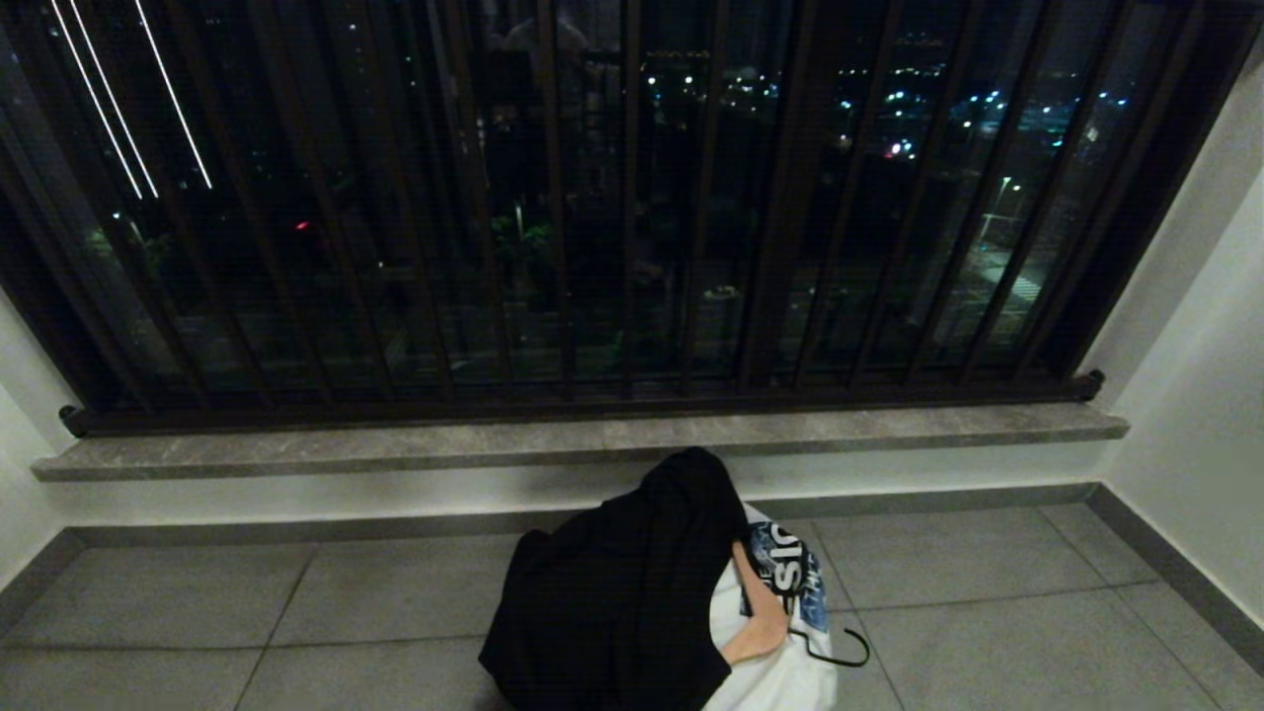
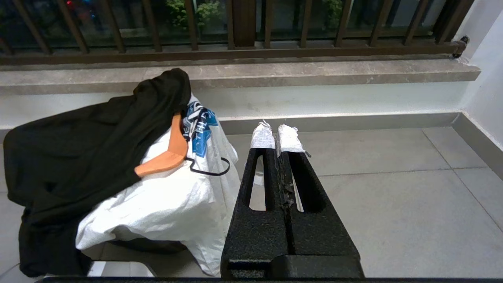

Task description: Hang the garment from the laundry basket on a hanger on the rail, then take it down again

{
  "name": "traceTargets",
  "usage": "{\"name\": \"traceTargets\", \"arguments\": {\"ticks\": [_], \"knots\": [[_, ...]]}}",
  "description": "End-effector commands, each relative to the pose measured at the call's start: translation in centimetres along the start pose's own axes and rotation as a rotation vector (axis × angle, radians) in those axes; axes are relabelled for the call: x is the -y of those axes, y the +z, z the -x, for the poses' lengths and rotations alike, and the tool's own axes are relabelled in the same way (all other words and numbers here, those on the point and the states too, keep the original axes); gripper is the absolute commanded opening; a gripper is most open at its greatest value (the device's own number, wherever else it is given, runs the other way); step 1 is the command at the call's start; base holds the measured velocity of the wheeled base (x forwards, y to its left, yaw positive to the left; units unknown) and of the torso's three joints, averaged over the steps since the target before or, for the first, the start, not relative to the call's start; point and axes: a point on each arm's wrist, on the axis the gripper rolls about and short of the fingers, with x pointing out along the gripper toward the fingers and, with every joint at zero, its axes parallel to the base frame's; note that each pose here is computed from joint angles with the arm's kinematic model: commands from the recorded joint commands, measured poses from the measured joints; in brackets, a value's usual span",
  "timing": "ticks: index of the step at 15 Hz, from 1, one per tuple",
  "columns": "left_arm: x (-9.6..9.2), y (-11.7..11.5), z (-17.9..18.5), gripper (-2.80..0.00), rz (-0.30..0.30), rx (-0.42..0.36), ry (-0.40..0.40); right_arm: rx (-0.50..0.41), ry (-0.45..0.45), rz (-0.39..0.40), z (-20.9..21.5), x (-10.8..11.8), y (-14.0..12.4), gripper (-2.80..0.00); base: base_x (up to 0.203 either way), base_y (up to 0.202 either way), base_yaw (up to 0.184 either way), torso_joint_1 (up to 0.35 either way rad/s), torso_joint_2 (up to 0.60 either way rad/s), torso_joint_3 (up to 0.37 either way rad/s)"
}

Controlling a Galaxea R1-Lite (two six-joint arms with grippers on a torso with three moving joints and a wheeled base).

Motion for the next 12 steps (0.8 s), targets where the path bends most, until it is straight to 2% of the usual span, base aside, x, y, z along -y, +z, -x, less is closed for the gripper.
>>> {"name": "traceTargets", "arguments": {"ticks": [1, 12], "knots": [[0.0, -0.03, -0.01, -2.8, 0.0, 0.0, -0.001, -0.001, 0.0, -0.002, -0.01, 0.0, 0.0, -2.8, 0.0, 0.0, 0.0, 0.0, 0.0, 0.0], [0.0, -0.03, -0.01, -2.8, 0.0, 0.0, -0.001, 0.0, -0.01, -0.019, -0.01, 0.02, 0.01, -2.8, 0.0, 0.0, 0.0, 0.0, 0.0, 0.0]]}}
